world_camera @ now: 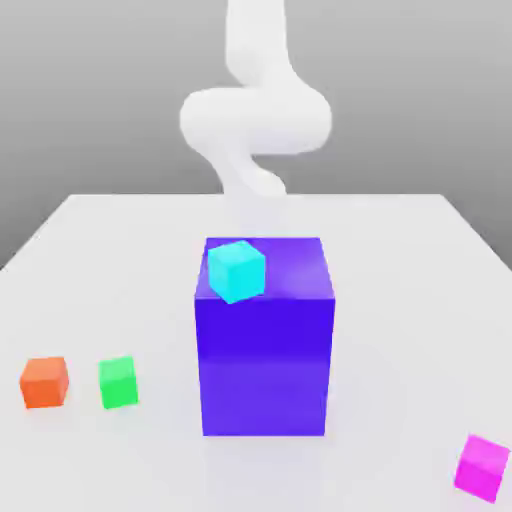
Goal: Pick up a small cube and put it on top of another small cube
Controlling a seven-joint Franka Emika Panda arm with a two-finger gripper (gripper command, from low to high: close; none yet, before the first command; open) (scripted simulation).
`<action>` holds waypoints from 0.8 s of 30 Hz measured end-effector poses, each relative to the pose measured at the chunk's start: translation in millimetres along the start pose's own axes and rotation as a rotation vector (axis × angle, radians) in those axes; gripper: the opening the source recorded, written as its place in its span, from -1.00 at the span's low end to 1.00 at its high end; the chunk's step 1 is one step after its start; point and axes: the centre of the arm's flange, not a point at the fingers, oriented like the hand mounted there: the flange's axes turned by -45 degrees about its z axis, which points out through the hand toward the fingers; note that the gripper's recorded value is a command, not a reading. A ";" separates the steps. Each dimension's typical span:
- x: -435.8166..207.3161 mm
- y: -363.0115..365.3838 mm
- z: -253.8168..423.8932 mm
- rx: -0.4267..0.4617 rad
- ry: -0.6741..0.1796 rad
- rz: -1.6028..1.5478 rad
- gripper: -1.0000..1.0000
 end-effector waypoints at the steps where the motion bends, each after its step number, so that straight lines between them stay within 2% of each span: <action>1: 1.1 -8.1 19.1 0.005 -0.027 -0.031 0.00; 12: -36.5 -106.0 206.2 0.092 -0.291 -0.366 0.00; 24: -173.5 -223.2 363.6 0.271 -0.553 -0.735 0.00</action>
